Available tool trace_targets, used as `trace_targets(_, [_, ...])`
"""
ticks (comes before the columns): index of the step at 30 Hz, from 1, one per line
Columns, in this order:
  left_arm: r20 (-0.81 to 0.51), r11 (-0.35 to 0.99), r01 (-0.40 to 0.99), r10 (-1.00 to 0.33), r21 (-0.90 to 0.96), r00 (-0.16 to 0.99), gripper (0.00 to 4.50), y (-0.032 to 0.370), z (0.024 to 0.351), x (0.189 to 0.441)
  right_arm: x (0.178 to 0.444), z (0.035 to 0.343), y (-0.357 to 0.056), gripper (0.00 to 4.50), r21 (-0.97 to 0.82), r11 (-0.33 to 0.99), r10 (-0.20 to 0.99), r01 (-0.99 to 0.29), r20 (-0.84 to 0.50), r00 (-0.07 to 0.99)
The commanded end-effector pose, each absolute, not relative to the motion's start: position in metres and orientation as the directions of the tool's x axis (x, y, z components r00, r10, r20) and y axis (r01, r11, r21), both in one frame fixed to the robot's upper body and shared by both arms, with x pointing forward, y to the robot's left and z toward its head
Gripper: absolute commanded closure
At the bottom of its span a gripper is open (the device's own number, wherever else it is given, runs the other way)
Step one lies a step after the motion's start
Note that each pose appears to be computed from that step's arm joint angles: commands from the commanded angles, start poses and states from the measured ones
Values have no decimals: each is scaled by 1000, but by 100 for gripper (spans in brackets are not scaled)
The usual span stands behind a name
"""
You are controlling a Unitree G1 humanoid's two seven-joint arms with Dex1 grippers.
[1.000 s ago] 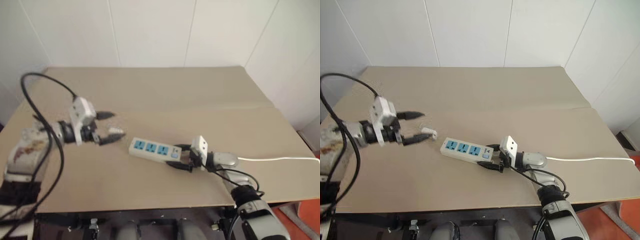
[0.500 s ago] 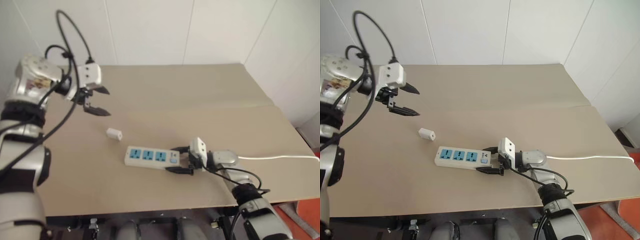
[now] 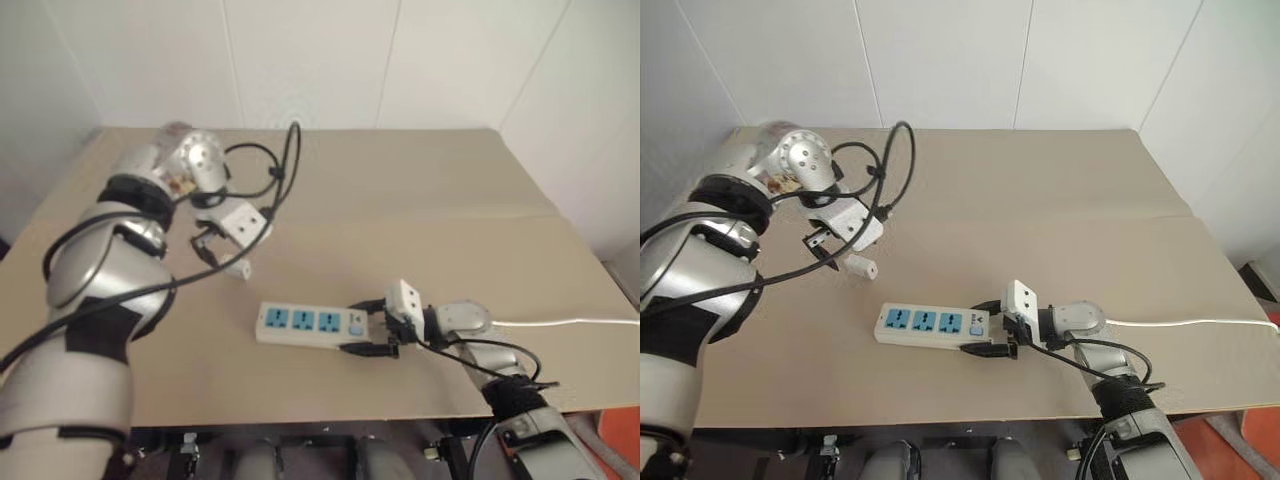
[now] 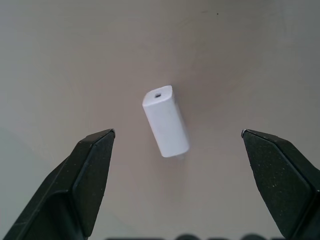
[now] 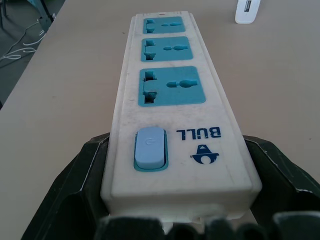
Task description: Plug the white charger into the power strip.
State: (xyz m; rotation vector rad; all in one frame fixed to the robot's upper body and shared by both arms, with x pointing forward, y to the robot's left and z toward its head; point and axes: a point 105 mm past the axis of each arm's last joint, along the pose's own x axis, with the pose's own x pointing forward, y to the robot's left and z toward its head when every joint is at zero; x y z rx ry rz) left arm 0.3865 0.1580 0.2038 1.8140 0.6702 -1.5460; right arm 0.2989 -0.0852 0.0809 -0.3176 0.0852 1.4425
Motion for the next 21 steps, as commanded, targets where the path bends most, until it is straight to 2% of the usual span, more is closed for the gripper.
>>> trace_targets(1, [-974,-667,718,-50,198,222,5,142,209,393,297,83,-85,108,-145,103,958,-984,-253,138])
trace_targets(12, [-974,-674,723,25,149,224,5,132,192,398,299,85,-88,108,-136,172,952,-976,-232,201])
trace_targets(21, [-973,-617,777,77,127,220,5,148,162,402,295,85,-89,108,-130,196,949,-972,-225,221])
